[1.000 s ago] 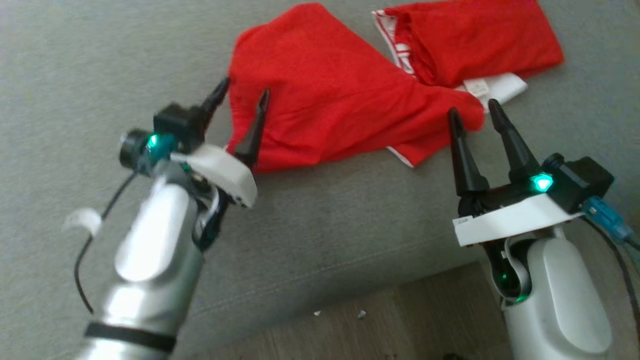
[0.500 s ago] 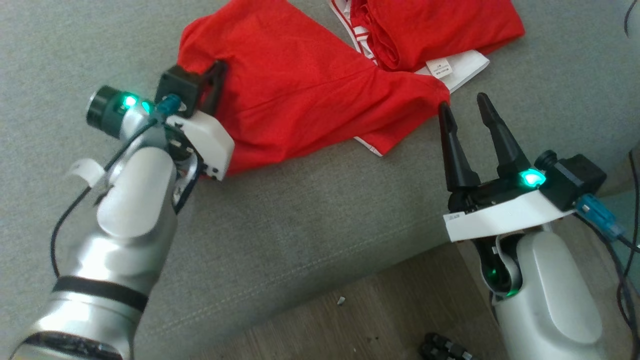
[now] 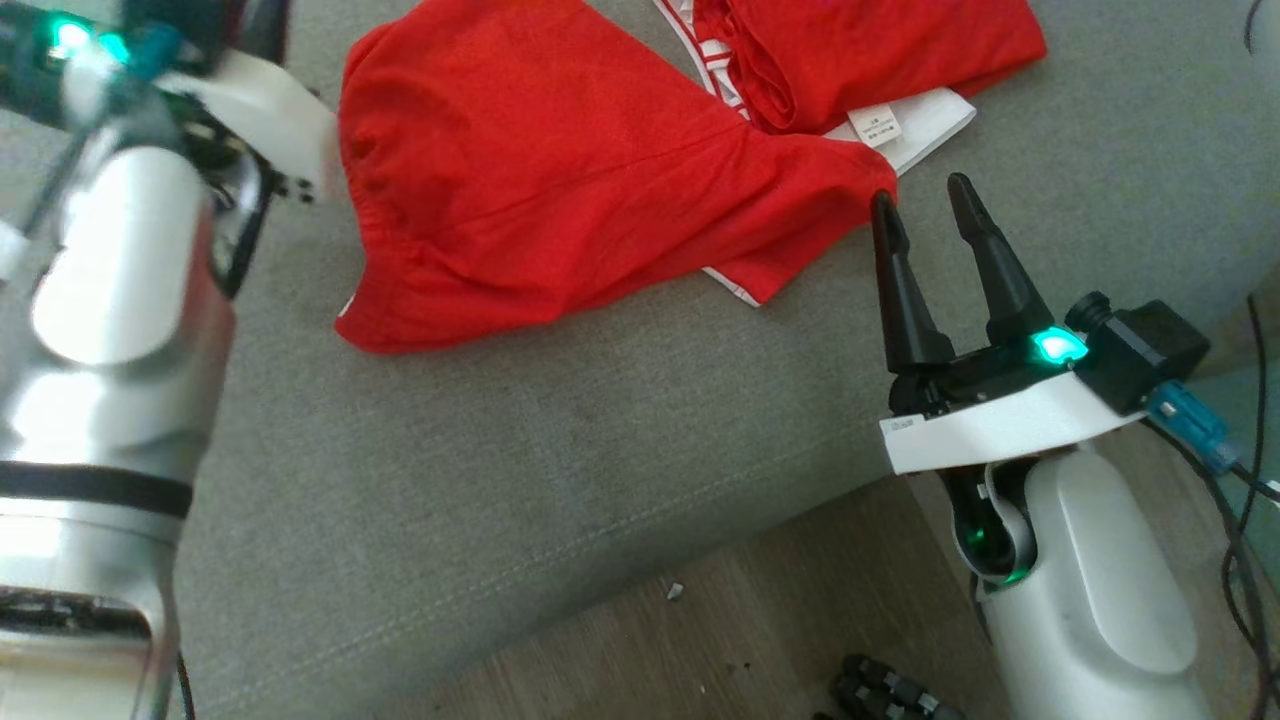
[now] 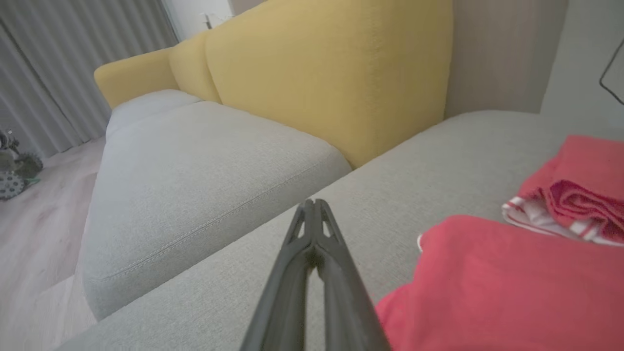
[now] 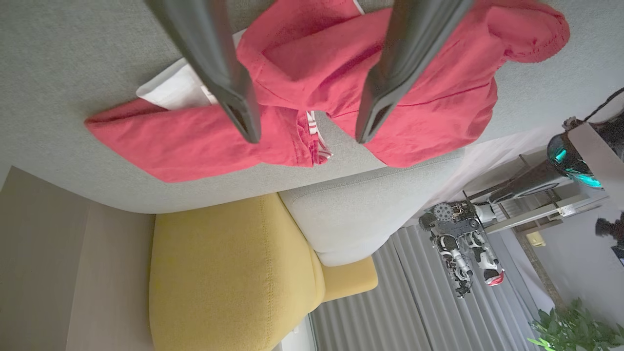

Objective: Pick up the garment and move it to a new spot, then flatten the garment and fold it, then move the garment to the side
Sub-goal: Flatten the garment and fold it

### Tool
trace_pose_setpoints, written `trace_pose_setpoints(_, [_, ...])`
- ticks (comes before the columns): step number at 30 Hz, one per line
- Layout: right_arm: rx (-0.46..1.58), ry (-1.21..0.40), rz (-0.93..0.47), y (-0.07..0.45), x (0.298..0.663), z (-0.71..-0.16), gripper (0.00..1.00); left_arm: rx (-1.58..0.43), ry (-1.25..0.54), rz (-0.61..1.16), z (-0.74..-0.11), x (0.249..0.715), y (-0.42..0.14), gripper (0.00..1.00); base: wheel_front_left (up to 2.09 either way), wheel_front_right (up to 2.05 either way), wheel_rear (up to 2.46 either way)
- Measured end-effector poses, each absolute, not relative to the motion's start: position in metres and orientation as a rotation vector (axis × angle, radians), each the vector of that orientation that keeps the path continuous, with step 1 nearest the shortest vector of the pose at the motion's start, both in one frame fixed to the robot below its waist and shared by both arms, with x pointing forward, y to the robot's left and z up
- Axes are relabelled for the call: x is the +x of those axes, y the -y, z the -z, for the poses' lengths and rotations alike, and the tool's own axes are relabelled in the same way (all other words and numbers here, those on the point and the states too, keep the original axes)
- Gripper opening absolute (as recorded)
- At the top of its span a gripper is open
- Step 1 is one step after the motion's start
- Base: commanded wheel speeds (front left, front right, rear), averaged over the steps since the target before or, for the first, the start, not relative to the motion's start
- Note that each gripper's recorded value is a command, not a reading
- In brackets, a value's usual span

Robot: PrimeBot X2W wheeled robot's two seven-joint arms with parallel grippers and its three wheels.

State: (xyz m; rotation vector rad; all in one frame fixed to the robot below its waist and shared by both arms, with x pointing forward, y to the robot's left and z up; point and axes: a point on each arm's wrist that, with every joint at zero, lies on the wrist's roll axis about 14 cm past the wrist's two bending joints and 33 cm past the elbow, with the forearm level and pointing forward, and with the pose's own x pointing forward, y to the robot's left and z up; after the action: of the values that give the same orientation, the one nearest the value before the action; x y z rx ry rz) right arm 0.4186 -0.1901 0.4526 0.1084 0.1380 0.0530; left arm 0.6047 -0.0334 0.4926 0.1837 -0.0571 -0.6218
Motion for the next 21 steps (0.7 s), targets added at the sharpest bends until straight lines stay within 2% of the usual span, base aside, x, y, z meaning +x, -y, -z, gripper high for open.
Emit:
trace_pose_setpoints(10, [0.121, -0.069, -0.058, 0.189, 0.427, -0.468, 1.00, -0.120, 0.110, 0.418, -0.527, 0.616, -0.027, 0.00, 0.00, 0.00, 0.00])
trace_pose_setpoints(14, [0.116, -0.033, -0.075, 0.183, 0.433, -0.479, 1.00, -0.211, 0.095, 0.328, -0.516, 0.588, -0.062, 0.00, 0.00, 0.00, 0.00])
trace_pose_setpoints(21, [0.121, 0.016, -0.133, 0.163, 0.437, -0.496, 1.00, -0.271, 0.086, 0.198, -0.503, 0.510, -0.110, 0.00, 0.00, 0.00, 0.00])
